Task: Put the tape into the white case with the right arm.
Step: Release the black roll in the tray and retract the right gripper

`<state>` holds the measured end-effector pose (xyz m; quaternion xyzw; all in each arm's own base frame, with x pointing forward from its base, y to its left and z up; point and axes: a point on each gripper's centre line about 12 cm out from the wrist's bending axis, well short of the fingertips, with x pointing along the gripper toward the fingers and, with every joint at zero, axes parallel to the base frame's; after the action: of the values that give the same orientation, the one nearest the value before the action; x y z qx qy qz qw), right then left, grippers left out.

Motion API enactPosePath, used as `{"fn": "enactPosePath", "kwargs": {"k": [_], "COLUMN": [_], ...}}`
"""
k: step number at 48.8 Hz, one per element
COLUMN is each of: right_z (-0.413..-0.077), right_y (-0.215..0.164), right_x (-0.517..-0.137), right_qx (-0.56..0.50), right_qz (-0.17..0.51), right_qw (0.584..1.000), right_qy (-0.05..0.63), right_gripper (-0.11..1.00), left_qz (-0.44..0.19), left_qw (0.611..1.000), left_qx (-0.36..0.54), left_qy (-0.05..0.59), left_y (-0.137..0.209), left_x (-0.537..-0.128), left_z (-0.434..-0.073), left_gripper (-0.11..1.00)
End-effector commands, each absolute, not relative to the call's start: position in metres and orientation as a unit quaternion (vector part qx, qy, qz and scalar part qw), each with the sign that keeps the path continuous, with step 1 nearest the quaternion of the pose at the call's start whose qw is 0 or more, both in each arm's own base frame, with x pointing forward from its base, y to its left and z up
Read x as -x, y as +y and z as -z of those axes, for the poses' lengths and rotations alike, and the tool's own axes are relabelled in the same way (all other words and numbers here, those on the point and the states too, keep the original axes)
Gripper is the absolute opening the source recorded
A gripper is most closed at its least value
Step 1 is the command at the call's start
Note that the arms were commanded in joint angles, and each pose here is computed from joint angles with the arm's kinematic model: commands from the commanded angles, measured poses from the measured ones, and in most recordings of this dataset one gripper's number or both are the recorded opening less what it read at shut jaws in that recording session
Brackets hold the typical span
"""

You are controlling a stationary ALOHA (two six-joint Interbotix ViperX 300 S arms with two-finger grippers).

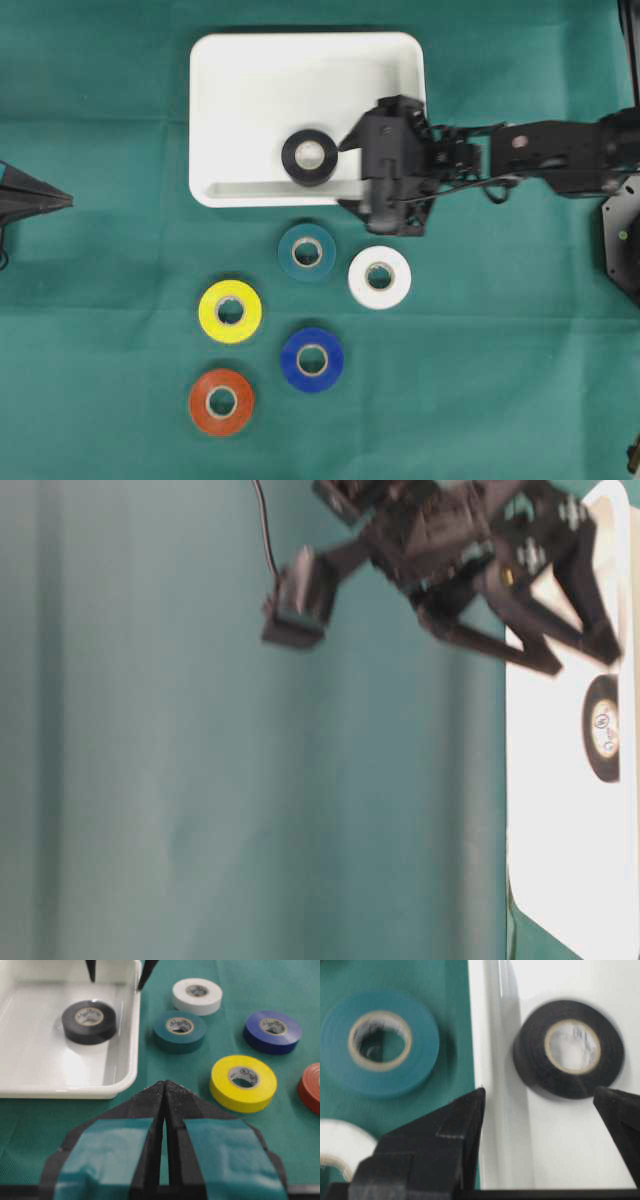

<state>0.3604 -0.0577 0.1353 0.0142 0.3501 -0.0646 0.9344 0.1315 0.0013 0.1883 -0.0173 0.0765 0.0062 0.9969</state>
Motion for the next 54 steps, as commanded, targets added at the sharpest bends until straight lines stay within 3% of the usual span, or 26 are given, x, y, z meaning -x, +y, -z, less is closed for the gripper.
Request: {"fn": "enactPosePath", "kwargs": {"k": [1, 40, 54], "right_z": [-0.154, -0.161, -0.165], "right_y": [-0.054, -0.031, -0.027], "right_x": [-0.347, -0.208, -0.178], "right_qx": [-0.014, -0.014, -0.009], "right_qz": [0.064, 0.066, 0.068], "right_qw": [0.943, 0.964, 0.975], "right_qy": [0.326, 0.257, 0.213], "right_gripper": [0.64, 0.64, 0.63], "left_qz": [-0.007, -0.007, -0.007], "left_qw": [0.997, 0.997, 0.997], "left_qx": [0.017, 0.017, 0.017], "left_qy": [0.071, 0.070, 0.070], "left_y": [0.002, 0.002, 0.002], "left_x": [-0.133, -0.133, -0.133], "left_z": [-0.193, -0.194, -0.194], "left_gripper": [0.00, 0.00, 0.00]}}
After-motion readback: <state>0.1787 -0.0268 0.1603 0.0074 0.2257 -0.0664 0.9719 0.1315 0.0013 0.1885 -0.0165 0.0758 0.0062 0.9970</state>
